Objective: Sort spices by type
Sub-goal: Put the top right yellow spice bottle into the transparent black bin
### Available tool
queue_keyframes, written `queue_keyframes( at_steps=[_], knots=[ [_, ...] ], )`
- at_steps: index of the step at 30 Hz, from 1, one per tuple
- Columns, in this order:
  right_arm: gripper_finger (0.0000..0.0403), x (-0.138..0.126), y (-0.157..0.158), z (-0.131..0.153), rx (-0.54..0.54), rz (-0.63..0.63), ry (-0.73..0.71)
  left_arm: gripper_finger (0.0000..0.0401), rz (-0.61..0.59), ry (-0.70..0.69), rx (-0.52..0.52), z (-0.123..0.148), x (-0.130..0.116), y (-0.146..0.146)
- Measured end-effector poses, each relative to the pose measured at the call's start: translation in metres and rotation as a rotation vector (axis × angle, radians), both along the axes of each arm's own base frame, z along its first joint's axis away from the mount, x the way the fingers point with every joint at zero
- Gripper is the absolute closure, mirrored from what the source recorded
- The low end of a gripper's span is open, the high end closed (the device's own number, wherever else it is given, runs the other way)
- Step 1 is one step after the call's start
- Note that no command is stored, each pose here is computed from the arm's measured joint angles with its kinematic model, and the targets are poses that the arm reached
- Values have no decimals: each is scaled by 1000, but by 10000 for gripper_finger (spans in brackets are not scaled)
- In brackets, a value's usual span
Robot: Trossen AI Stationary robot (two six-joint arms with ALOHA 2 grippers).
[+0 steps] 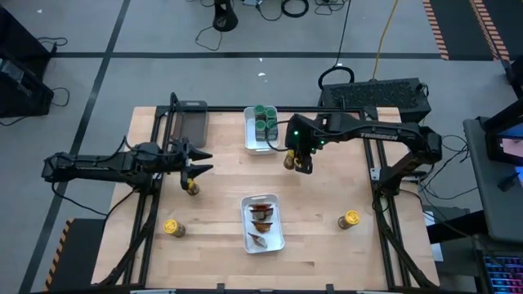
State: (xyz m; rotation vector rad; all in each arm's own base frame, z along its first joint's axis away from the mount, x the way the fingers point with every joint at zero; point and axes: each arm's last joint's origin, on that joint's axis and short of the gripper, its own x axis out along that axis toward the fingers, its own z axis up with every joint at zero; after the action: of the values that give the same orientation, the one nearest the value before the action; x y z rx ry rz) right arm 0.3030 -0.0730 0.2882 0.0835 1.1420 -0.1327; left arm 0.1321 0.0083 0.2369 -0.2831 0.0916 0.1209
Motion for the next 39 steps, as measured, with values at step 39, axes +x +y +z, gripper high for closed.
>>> queue_keyframes(
  at_steps=[39],
  knots=[
    [190,44,-12,-67,-26,-12,105,191,0,14,1,-2,0,0]
  ],
)
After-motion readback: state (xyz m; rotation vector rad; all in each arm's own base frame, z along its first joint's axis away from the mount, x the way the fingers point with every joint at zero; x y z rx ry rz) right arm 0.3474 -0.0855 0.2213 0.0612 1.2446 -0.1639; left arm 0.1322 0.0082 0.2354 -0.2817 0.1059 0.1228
